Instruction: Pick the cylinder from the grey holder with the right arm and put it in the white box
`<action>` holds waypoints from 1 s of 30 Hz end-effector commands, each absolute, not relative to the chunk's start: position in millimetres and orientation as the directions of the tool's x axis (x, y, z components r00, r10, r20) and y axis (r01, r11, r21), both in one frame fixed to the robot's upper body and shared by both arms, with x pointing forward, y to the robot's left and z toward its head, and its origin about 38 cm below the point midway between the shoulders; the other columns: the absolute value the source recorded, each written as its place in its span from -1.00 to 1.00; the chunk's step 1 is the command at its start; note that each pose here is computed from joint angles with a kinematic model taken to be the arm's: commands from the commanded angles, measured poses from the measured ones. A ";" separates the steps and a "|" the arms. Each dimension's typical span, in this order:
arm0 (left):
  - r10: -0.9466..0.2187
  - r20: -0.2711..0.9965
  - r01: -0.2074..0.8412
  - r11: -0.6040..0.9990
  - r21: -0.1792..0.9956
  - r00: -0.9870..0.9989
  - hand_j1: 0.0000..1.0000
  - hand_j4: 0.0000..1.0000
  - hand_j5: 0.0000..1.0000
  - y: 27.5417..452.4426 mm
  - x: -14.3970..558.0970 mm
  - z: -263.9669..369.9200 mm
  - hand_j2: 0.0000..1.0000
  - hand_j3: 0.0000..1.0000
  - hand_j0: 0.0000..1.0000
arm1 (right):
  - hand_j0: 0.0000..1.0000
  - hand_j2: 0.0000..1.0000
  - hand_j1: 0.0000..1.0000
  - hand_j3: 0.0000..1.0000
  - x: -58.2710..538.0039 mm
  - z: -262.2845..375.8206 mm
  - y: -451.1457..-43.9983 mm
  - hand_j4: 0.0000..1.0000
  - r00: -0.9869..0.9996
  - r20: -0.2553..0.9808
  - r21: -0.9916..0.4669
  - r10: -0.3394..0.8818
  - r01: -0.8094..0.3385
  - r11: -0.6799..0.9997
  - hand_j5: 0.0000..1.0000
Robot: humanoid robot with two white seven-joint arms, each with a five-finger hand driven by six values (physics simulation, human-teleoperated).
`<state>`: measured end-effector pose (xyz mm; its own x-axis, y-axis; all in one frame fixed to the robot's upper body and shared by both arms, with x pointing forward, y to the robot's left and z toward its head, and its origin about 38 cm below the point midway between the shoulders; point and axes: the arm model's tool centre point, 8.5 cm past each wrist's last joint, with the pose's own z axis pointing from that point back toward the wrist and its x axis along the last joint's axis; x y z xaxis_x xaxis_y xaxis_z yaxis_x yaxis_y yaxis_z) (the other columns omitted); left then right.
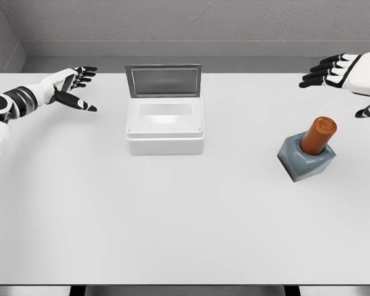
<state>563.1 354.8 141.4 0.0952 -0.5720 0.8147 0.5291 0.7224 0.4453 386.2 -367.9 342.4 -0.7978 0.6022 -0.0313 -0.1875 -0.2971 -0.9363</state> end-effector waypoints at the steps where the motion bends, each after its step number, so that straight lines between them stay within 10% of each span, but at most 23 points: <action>1: -0.564 0.821 0.525 0.728 0.440 0.094 1.00 1.00 1.00 354.1 563.9 142.9 1.00 1.00 1.00 | 1.00 1.00 1.00 1.00 383.8 323.9 -369.8 1.00 -0.795 0.005 -0.921 0.606 -0.241 -0.308 1.00; 30: -0.564 0.826 0.505 0.707 0.496 -0.021 1.00 1.00 1.00 351.2 569.5 171.1 1.00 1.00 1.00 | 1.00 1.00 1.00 1.00 396.5 294.3 -359.9 1.00 -0.797 0.075 -0.906 0.600 -0.305 -0.293 1.00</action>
<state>568.1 351.7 166.0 -0.0084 -0.5745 0.8185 0.5122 0.7005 0.4970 395.0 -363.6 294.9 -0.7929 0.6055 0.0685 -0.3041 -0.2958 -0.9056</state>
